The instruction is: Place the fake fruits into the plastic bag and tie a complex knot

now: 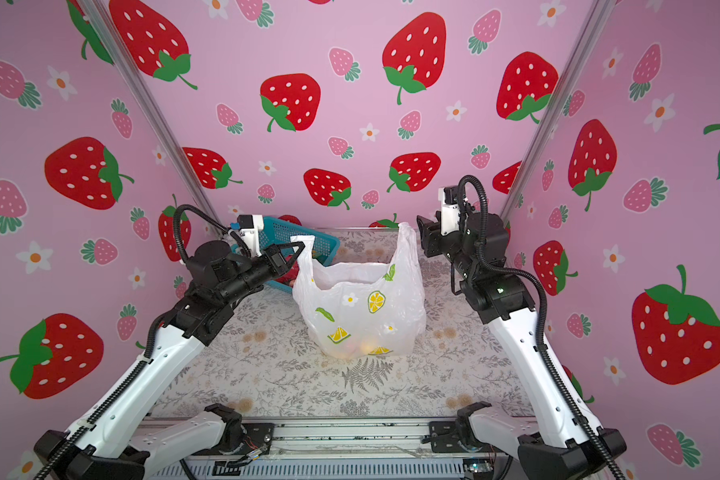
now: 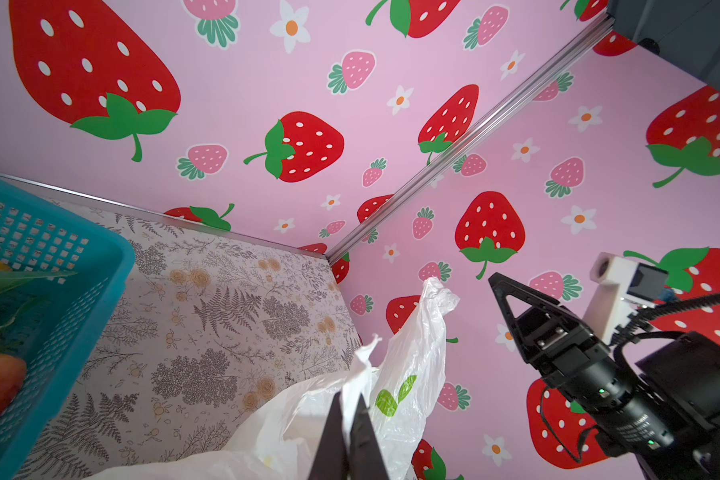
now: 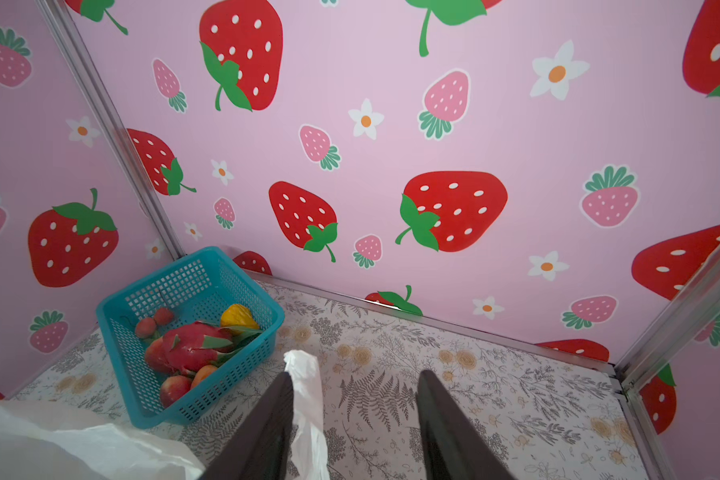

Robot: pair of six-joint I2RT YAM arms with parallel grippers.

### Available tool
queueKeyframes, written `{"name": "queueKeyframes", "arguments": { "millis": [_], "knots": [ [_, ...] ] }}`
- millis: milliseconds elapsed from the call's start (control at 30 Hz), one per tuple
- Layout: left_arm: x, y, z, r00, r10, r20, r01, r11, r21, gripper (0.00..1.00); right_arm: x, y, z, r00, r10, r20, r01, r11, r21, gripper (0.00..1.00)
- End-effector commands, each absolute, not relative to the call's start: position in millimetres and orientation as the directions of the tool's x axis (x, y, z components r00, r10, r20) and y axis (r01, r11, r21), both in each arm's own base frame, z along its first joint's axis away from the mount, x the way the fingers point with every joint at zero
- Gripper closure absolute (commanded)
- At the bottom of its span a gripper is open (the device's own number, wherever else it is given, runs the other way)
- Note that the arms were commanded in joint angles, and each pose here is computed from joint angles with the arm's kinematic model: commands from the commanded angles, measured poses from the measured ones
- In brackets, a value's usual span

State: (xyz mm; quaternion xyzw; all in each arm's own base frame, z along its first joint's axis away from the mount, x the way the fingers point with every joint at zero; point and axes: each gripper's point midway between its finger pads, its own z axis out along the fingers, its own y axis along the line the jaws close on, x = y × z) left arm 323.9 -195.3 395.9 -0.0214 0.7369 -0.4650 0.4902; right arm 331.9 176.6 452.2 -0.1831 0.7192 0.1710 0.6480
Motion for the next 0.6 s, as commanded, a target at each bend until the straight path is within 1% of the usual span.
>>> {"name": "queueKeyframes", "arguments": {
  "millis": [0, 100, 167, 267, 300, 400, 567],
  "knots": [
    [318, -189, 413, -0.478, -0.504, -0.719, 0.435, 0.576, -0.692, 1.00, 300, 213, 461, -0.024, -0.095, -0.995, -0.590, 0.805, -0.062, 0.42],
    [317, -191, 411, -0.484, -0.501, -0.718, 0.432, 0.576, -0.694, 1.00, 263, 271, 456, 0.050, -0.101, -0.994, -0.742, 0.663, -0.104, 0.33],
    [316, -191, 410, -0.486, -0.497, -0.719, 0.432, 0.578, -0.692, 1.00, 241, 307, 447, 0.075, -0.078, -0.994, -0.837, 0.537, -0.105, 0.24],
    [315, -192, 411, -0.487, -0.496, -0.719, 0.435, 0.576, -0.692, 1.00, 221, 346, 426, 0.097, -0.053, -0.994, -0.911, 0.397, -0.110, 0.11],
    [315, -192, 412, -0.485, -0.495, -0.721, 0.438, 0.576, -0.690, 1.00, 218, 356, 419, 0.108, -0.041, -0.993, -0.924, 0.365, -0.116, 0.08],
    [313, -193, 416, -0.485, -0.491, -0.723, 0.448, 0.571, -0.688, 1.00, 220, 376, 404, 0.135, -0.004, -0.991, -0.942, 0.309, -0.130, 0.01],
    [308, -194, 420, -0.485, -0.487, -0.726, 0.462, 0.561, -0.686, 1.00, 229, 404, 382, 0.158, -0.001, -0.987, -0.957, 0.246, -0.153, 0.00]
  ]
}}
